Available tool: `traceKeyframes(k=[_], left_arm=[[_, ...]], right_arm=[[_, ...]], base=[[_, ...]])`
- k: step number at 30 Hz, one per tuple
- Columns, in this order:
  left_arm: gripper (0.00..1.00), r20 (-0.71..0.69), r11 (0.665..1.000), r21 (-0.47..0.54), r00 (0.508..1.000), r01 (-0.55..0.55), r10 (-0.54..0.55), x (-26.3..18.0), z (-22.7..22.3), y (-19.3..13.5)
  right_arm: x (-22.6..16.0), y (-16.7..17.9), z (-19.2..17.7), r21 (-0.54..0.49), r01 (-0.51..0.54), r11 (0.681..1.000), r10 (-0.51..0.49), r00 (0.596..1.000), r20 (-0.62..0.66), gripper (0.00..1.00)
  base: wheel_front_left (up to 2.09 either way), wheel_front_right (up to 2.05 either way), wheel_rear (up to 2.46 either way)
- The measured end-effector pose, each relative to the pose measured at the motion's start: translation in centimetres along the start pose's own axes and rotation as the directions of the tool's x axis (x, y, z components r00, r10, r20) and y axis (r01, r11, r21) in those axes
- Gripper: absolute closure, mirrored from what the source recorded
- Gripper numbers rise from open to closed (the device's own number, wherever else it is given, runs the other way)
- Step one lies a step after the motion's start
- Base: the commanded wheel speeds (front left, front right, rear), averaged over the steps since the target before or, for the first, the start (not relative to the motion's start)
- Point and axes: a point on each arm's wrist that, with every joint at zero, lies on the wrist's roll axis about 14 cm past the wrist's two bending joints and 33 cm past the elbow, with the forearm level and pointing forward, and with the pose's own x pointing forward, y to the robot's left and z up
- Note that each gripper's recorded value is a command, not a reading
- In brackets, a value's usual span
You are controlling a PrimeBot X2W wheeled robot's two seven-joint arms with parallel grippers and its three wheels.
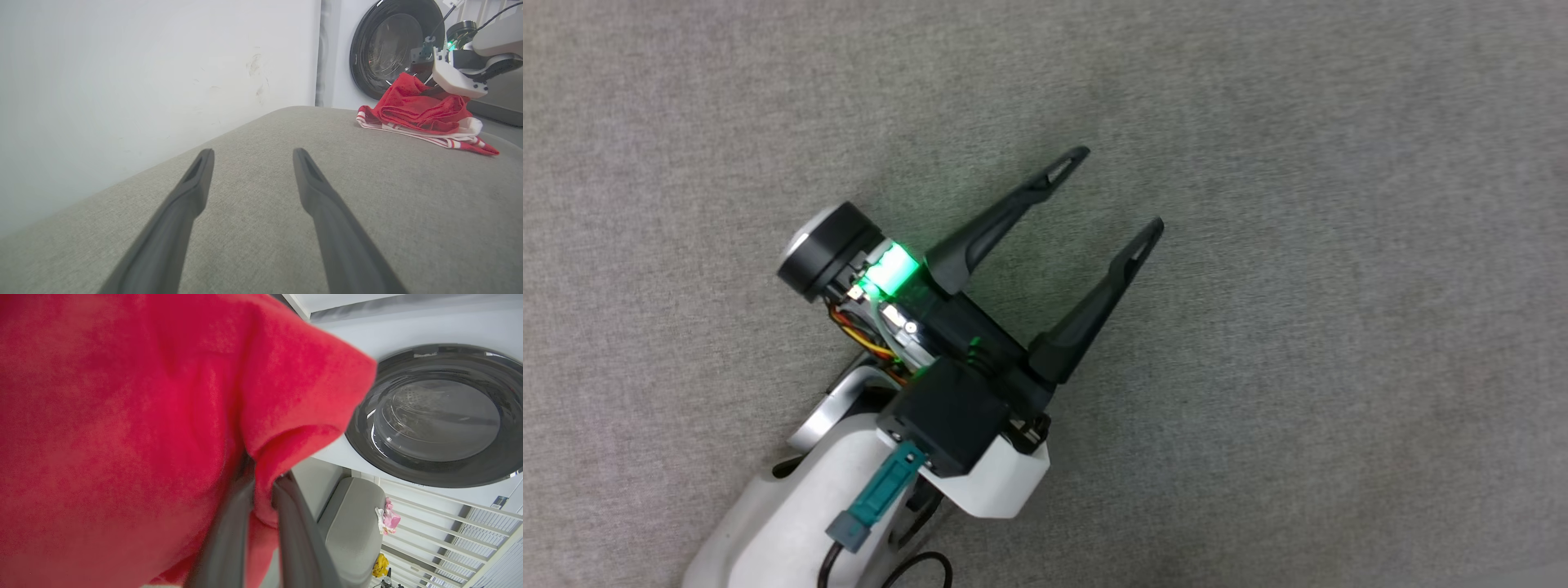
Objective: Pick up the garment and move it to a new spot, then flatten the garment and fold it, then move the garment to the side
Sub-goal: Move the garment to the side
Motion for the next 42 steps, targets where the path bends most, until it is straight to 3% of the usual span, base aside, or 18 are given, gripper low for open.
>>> traceKeyframes(k=[3,4,5,6,17,24,27,31,37,39,42], left_arm=[[0.00,-0.002,0.999,-0.009,0.999,-0.033,0.033,-0.3,-0.3,0.9],[0.00,-0.007,0.999,-0.008,0.999,-0.035,0.035,-0.4,-0.4,1.0],[0.00,-0.012,0.999,-0.007,0.999,-0.037,0.037,-0.5,-0.5,1.0],[0.00,-0.015,0.999,-0.005,0.999,-0.037,0.037,-0.5,-0.5,1.0],[0.00,-0.024,0.994,0.007,0.993,-0.113,0.113,-1.4,2.4,1.2],[0.00,-0.061,0.970,0.039,0.969,-0.239,0.241,-4.4,4.3,2.6],[0.00,-0.077,0.943,0.099,0.942,-0.318,0.326,-7.1,5.9,3.6],[0.00,-0.066,0.912,0.121,0.913,-0.393,0.402,-9.5,7.8,4.1],[0.00,-0.032,0.856,0.121,0.860,-0.503,0.510,-12.7,10.4,4.5],[0.00,-0.023,0.841,0.131,0.846,-0.525,0.532,-13.7,11.1,4.5],[0.00,-0.007,0.813,0.131,0.820,-0.567,0.573,-15.2,12.0,4.5]], right_arm=[[0.7,0.8,0.4,0.000,-0.005,1.000,0.005,1.000,-0.002,1.00],[0.9,1.0,0.6,0.004,-0.004,1.000,0.004,1.000,0.000,0.87],[1.0,1.1,0.8,0.006,-0.001,1.000,0.001,1.000,0.004,0.27],[0.9,1.1,1.0,0.008,0.003,1.000,-0.003,1.000,0.009,0.00],[-2.3,-1.2,4.5,0.093,0.050,0.994,-0.062,0.989,0.135,0.00],[-7.3,-2.6,10.7,0.207,0.038,0.978,-0.118,0.914,0.389,0.00],[-11.6,-1.7,14.5,0.314,-0.063,0.947,-0.130,0.820,0.557,0.00],[-16.1,-1.6,17.0,0.402,-0.166,0.901,-0.174,0.710,0.682,0.00],[-21.7,-0.2,18.0,0.499,-0.337,0.798,-0.243,0.577,0.780,0.00],[-23.3,1.0,18.0,0.491,-0.383,0.783,-0.247,0.533,0.809,0.00],[-25.1,2.8,18.1,0.501,-0.472,0.725,-0.260,0.486,0.834,0.00]], base=[[0.00,0.00,0.00],[0.00,0.00,0.00],[0.00,0.00,0.00],[0.00,0.00,0.00],[0.00,0.00,0.00],[0.00,0.00,0.00],[0.00,0.00,0.00],[0.00,0.00,0.00],[0.00,0.00,0.00],[0.00,0.00,0.00],[0.00,0.00,0.00]])
